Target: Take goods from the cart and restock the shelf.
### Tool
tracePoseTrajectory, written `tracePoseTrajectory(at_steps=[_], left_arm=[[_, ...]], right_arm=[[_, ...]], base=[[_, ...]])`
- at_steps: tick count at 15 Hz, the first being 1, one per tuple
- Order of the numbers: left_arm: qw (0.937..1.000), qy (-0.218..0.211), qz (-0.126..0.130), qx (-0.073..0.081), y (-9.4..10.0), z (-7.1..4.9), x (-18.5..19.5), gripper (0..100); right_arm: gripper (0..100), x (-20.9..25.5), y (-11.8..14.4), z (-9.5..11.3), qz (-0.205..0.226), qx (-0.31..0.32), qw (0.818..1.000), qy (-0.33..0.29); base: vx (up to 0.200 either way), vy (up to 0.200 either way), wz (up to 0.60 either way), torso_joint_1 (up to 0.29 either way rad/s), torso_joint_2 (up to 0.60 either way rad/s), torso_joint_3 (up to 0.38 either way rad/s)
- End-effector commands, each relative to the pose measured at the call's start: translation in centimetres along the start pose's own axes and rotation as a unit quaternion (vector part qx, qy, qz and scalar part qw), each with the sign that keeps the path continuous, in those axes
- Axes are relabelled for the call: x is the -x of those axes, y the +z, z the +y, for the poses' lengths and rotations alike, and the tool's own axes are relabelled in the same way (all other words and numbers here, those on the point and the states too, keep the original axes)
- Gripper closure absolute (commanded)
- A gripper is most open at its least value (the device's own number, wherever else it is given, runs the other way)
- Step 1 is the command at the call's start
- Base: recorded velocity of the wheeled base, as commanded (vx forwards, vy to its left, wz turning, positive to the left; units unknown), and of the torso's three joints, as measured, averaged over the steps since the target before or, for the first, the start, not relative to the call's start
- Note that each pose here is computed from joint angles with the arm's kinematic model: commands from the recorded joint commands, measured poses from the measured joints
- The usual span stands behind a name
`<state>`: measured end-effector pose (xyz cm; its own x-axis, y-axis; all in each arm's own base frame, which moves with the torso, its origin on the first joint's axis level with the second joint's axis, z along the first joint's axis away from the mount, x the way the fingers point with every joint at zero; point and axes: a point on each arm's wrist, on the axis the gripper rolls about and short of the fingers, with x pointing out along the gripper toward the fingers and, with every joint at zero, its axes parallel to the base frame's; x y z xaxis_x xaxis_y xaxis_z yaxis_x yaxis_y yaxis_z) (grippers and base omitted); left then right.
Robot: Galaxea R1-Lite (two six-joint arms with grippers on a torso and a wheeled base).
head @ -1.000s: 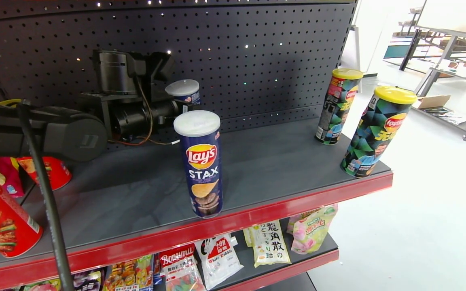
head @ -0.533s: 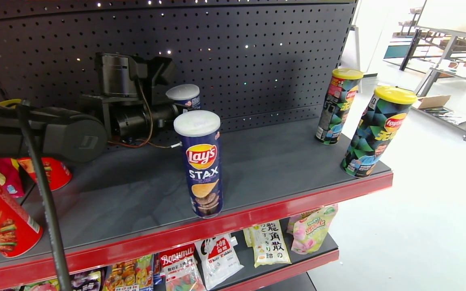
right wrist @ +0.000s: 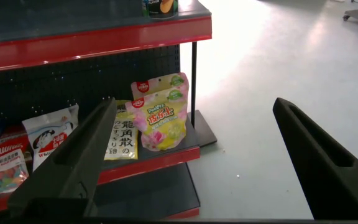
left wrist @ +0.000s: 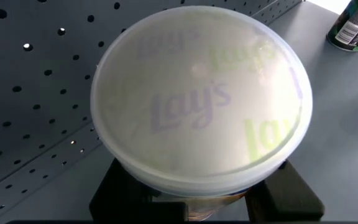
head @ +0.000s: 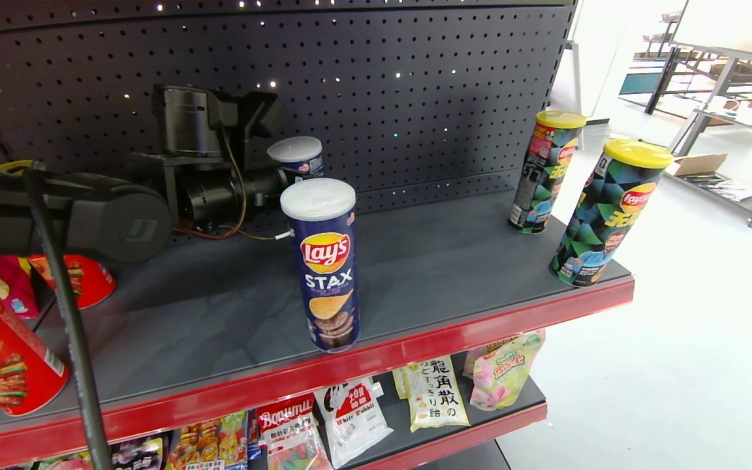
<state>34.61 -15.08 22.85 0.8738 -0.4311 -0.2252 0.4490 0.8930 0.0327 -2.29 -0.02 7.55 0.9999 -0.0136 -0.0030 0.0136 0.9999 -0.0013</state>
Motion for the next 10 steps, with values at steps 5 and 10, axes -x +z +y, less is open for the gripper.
tracePoseTrajectory(at_steps=[5, 10], left_arm=[[1.0000, 0.003, -0.003, 0.000, 0.2, 0.0, 0.4, 0], [0.9999, 0.011, -0.011, 0.001, 0.7, 0.4, 2.6, 0]], right_arm=[[0, 0.0, 0.0, 0.0, 0.000, 0.000, 1.000, 0.000], [0, 0.0, 0.0, 0.0, 0.000, 0.000, 1.000, 0.000]], base=[[0.000, 0.000, 0.00, 0.000, 0.00, 0.000], [0.000, 0.000, 0.00, 0.000, 0.00, 0.000]])
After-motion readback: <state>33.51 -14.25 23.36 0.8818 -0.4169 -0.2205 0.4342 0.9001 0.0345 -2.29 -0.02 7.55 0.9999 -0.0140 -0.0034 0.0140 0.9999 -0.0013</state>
